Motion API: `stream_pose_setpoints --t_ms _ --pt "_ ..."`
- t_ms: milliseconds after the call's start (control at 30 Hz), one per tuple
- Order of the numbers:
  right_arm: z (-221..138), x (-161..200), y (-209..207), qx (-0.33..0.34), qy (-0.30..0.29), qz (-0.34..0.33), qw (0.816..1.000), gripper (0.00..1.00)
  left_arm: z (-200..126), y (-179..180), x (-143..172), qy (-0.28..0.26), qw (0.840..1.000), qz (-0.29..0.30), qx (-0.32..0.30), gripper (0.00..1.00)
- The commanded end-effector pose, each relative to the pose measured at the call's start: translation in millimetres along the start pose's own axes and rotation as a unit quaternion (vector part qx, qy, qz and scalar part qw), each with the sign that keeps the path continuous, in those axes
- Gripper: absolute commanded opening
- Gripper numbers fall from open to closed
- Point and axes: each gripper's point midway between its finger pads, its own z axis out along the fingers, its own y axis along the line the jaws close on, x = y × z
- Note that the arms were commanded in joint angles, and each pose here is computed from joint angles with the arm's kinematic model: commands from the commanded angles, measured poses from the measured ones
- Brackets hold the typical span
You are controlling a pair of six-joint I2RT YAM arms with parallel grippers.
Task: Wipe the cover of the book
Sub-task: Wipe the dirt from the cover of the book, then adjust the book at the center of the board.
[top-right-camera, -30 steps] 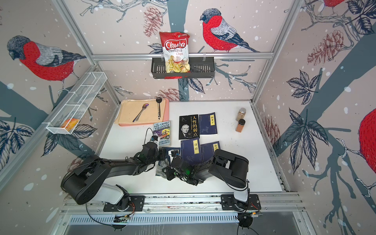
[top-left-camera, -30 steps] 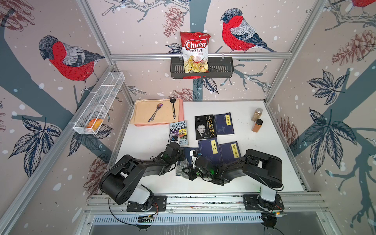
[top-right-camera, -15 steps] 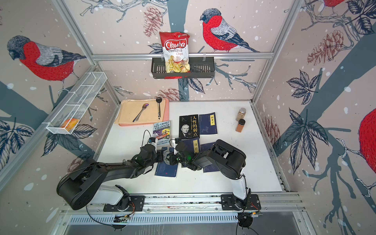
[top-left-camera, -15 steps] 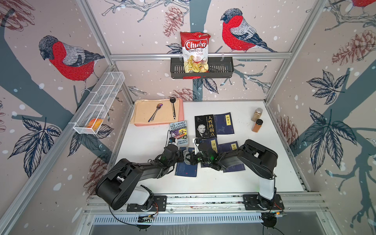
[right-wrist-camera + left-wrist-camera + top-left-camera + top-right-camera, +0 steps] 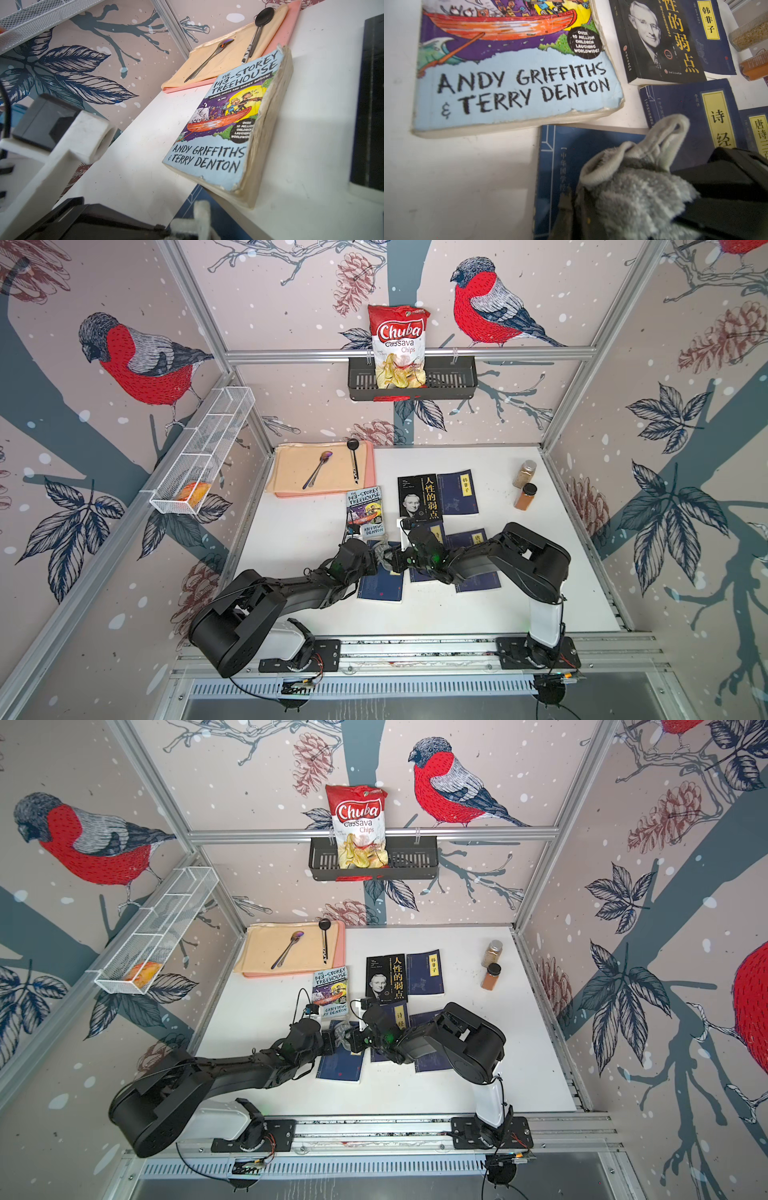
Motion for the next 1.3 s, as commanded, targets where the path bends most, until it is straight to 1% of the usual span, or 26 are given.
stream_pose_setpoints --t_ms 0,67,133,200,367,433,500,633,767,867,1000,1167,1267 --pt "-12 55 -64 0.139 0.095 0.011 0.986 0.06 -15 33 59 0.115 0.991 0.006 -0.07 0.14" --pt "-13 54 -62 0.134 0.092 0.01 0.987 0.06 -24 38 58 0.11 0.99 0.004 -0.088 0.17" --pt "-12 54 -61 0.129 0.091 0.008 0.987 0.06 -32 36 57 0.103 0.992 -0.006 -0.077 0.19" --pt "-12 56 -59 0.121 0.091 0.008 0.988 0.06 -41 38 55 0.091 0.992 -0.017 -0.08 0.21" --pt "-12 56 -52 0.1 0.089 0.007 0.991 0.06 -62 58 56 0.084 0.988 -0.033 -0.126 0.24" --pt "-12 57 -51 0.097 0.089 0.005 0.991 0.06 -62 52 61 0.089 0.99 -0.041 -0.102 0.25" --pt "-12 57 -51 0.095 0.09 0.003 0.991 0.06 -65 55 66 0.097 0.988 -0.048 -0.108 0.25" --pt "-15 55 -51 0.093 0.086 0.002 0.992 0.06 -64 50 80 0.126 0.986 -0.047 -0.095 0.26" --pt "-16 53 -53 0.092 0.083 0.002 0.992 0.06 -63 26 89 0.15 0.987 -0.042 -0.039 0.26" --pt "-15 52 -55 0.093 0.082 0.003 0.992 0.06 -65 7 87 0.151 0.988 -0.042 0.004 0.26" --pt "-13 48 -54 0.092 0.081 -0.001 0.992 0.06 -67 -8 86 0.152 0.987 -0.039 0.031 0.26" --pt "-11 43 -52 0.091 0.079 -0.009 0.993 0.06 -67 -10 87 0.147 0.988 -0.04 0.04 0.25" --pt "-11 36 -49 0.09 0.073 -0.019 0.993 0.06 -66 -15 89 0.147 0.986 -0.044 0.059 0.25"
